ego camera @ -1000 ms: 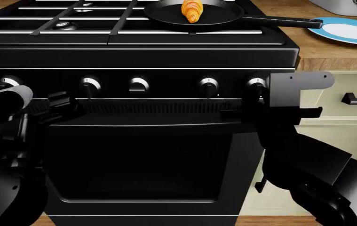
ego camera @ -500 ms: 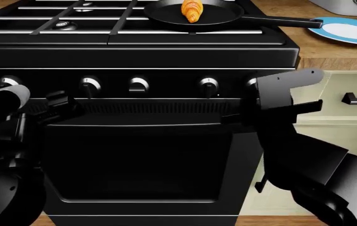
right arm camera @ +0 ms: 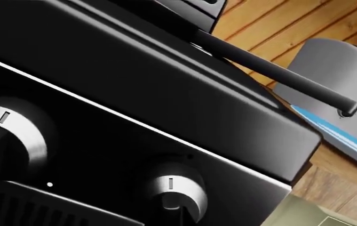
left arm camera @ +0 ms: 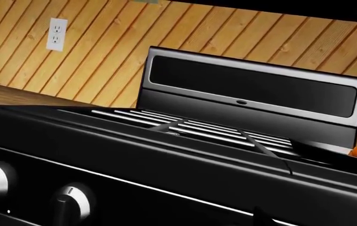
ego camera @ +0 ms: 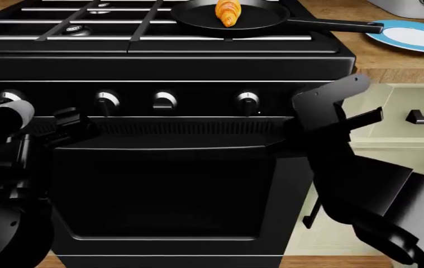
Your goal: Pick the croissant and place it on the pan. Then turn on the stove to warm the croissant.
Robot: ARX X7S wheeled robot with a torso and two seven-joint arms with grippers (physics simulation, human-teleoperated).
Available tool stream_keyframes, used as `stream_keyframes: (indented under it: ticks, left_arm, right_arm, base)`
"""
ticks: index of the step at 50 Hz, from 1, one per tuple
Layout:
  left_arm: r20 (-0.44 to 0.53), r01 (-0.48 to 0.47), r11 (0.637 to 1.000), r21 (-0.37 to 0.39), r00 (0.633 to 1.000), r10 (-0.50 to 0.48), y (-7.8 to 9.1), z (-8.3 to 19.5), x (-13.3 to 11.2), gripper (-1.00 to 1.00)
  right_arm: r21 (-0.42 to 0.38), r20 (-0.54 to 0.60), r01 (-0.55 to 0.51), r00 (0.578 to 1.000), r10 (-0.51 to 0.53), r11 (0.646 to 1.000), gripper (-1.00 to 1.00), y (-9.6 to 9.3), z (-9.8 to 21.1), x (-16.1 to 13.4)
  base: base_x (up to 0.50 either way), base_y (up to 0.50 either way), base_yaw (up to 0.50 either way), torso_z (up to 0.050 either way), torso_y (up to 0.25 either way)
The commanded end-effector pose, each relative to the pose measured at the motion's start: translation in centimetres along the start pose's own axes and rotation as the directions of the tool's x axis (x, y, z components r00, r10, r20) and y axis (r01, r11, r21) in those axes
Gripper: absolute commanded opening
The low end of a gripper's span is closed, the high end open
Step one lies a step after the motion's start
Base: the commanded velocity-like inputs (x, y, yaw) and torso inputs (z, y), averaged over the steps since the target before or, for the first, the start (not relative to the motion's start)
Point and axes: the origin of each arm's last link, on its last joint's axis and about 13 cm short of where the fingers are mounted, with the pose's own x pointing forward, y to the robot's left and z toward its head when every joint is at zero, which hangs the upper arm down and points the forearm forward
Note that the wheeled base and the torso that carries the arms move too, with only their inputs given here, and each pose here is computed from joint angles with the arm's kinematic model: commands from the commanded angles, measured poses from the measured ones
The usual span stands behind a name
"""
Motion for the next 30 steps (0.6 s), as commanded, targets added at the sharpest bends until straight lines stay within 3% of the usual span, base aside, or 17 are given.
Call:
stream_keyframes:
  ticks: [1,5,6,30]
  left_arm:
    - [0.001,0.001,1.000,0.000,1.000,-0.001,0.0,0.1,0.0,1.00]
    - [0.002,0.002,1.000,-0.001,1.000,-0.002,0.0,0.0,0.0,1.00]
    - [0.002,0.002,1.000,-0.001,1.000,-0.002,0.0,0.0,0.0,1.00]
    - [0.007,0.013,1.000,-0.002,1.000,-0.013,-0.2,0.3,-0.3,1.00]
  right_arm:
    - [-0.025,0.033,0.006,0.999,-0.005,1.000,-1.00,-0.3,0.7,-0.2]
    - [0.021,0.028,0.002,1.000,-0.002,1.000,-1.00,-0.2,0.8,-0.4]
    - [0.026,0.027,0.002,1.000,-0.002,1.000,1.00,-0.2,0.8,-0.5]
    - [0.145,0.055,-0.041,0.998,0.033,0.989,1.00,0.3,2.0,-5.2]
  base:
    - [0.00,0.00,0.00,0.000,0.000]
    - [0.00,0.00,0.00,0.000,0.002]
    - [0.00,0.00,0.00,0.000,0.000]
    - [0.00,0.00,0.00,0.000,0.000]
